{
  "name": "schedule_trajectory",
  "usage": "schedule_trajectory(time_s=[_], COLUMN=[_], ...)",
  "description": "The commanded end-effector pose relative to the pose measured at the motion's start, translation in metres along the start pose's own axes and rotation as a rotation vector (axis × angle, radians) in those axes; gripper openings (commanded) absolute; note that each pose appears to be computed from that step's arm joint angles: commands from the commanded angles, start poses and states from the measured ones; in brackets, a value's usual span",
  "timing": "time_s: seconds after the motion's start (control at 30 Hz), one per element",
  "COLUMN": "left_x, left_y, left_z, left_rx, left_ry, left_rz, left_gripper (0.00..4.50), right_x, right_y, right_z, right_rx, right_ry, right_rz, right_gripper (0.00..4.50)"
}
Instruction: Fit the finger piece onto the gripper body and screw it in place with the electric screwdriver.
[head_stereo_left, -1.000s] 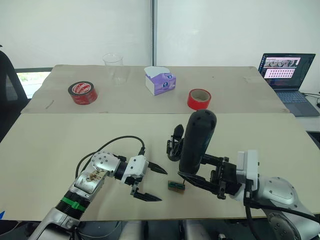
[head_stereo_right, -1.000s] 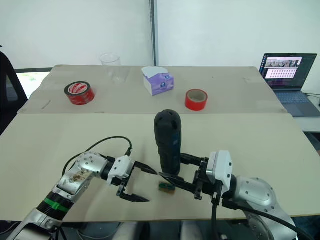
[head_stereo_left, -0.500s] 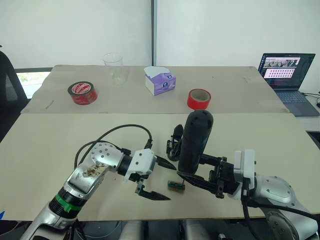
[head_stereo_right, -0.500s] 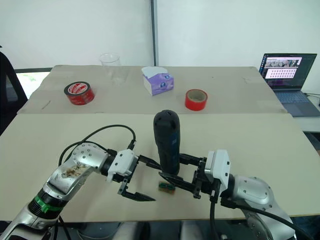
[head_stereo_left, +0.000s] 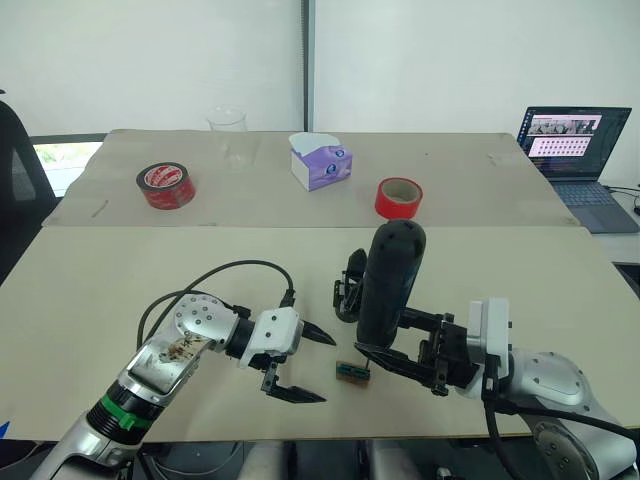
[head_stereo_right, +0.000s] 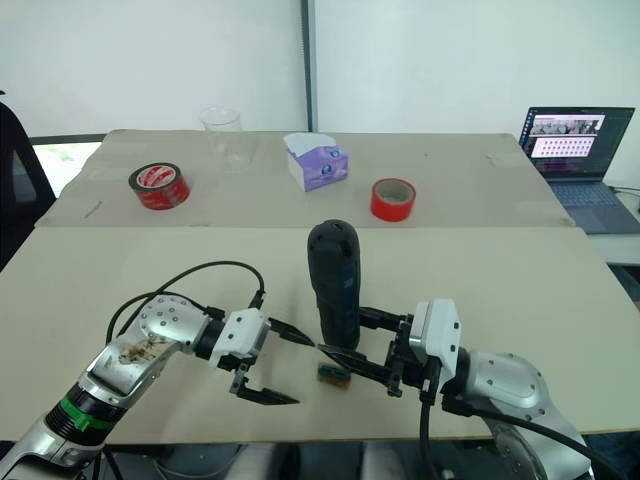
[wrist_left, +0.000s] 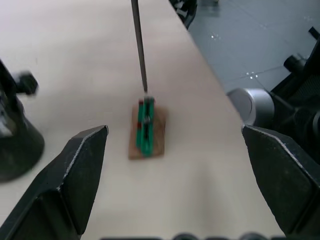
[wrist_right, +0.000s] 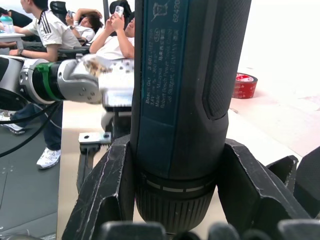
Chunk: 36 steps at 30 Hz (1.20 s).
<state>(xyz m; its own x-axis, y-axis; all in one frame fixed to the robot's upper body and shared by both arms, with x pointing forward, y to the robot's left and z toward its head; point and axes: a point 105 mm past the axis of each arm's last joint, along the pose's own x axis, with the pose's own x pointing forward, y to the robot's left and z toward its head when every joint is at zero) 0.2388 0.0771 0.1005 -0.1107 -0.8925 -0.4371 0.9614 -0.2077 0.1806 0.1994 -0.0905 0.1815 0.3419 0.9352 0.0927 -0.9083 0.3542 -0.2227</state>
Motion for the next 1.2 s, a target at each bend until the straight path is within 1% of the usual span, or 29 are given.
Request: schedule_trajectory(time_s=[0.03, 0.13, 0.23, 0.33, 0.47, 0.63, 1.2], left_x=[0.002, 0.0, 0.0, -0.002, -0.007, -0.009, -0.012], left_y=[0.019, 0.029, 0.031, 0.028, 0.017, 0.011, 0.005], left_z=[-0.003, -0.007, -0.008, -0.011, -0.015, -0.017, -0.003], left_rx=[0.044, 0.042, 0.042, 0.035, 0.025, 0.03, 0.055], left_ry=[0.004, -0.008, -0.019, -0.026, -0.026, -0.023, -0.035], left_rz=[0.011, 0.019, 0.015, 0.003, -0.035, -0.04, -0.034], left_gripper=[4.5, 4.5, 4.5, 4.5, 4.5, 4.5, 4.5], right_x=[0.002, 0.003, 0.003, 0.003, 0.003, 0.004, 0.004], right_y=[0.005, 0.005, 0.005, 0.005, 0.004, 0.003, 0.002], right_z=[0.015, 0.014, 0.014, 0.014, 0.017, 0.016, 0.012], right_rx=[-0.055, -0.049, -0.044, -0.043, -0.043, -0.042, -0.029], right_ry=[-0.051, -0.048, -0.046, -0.047, -0.053, -0.054, -0.039], right_rz=[0.025, 0.032, 0.036, 0.038, 0.033, 0.032, 0.025], right_gripper=[1.89, 1.89, 1.89, 1.89, 1.89, 1.89, 1.89])
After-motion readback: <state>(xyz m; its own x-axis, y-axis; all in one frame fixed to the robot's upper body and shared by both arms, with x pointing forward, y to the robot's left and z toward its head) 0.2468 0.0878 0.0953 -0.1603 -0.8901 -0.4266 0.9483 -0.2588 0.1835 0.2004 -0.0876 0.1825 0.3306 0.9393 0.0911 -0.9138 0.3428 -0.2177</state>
